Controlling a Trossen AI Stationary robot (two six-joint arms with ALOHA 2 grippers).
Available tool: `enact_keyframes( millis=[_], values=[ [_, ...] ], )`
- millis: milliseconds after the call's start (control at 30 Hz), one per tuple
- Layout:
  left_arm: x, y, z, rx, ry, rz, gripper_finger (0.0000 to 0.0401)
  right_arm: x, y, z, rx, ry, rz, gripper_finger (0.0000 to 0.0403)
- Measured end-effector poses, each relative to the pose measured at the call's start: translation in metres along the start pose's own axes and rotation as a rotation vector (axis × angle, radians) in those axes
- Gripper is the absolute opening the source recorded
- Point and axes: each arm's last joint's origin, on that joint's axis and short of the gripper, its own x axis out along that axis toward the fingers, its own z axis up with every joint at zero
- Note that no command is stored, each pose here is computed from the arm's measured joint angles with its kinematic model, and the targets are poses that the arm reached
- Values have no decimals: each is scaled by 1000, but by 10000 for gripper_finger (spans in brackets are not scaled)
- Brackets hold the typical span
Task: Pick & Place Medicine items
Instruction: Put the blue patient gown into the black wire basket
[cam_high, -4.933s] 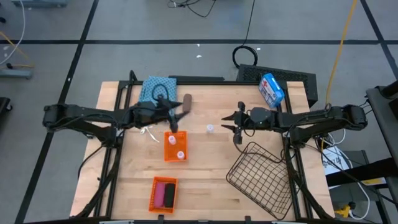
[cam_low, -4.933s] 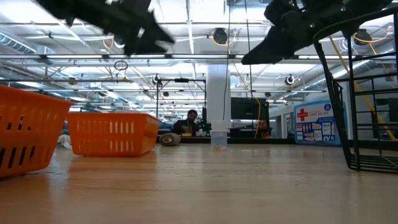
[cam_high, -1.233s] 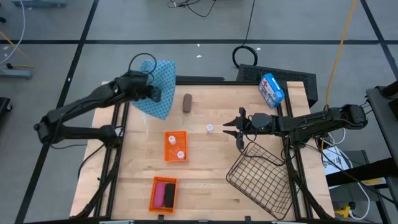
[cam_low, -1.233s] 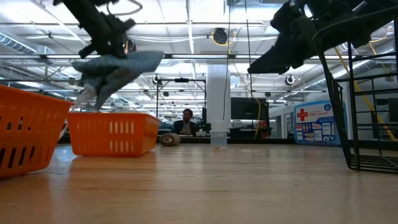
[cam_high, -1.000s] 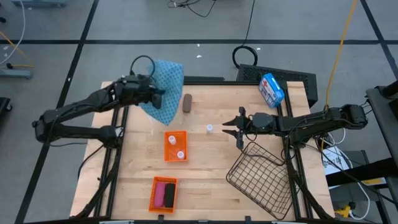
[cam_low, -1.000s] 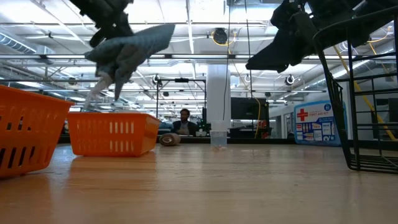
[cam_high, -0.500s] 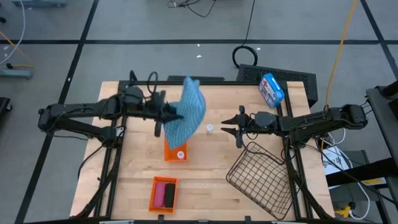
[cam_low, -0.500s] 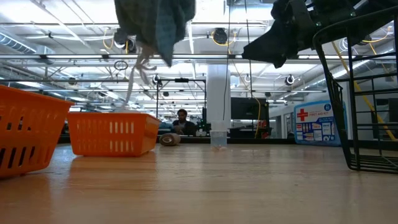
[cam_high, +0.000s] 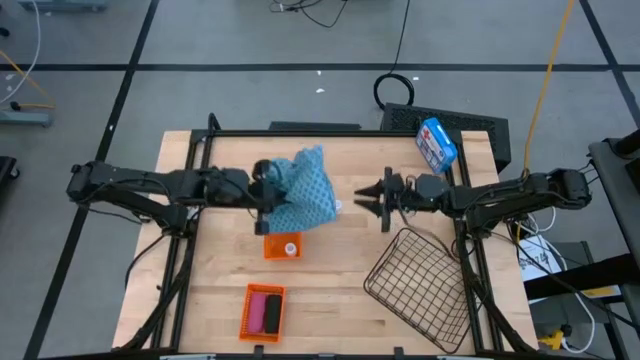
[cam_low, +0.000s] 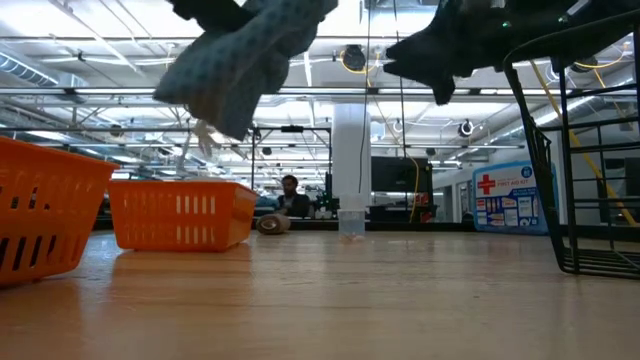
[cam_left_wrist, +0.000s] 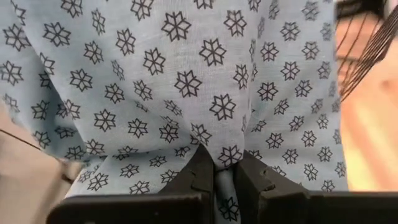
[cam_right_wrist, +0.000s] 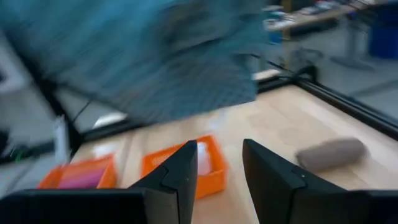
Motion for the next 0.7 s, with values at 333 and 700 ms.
enact_keyframes(
  millis=[333,700],
  values=[
    [18,-9,4,130,192,51,25,0,-18,14,248,-50,167,231],
    [44,-5,36,288,401,90,25,35,-10,41,352,1,240,341]
  ],
)
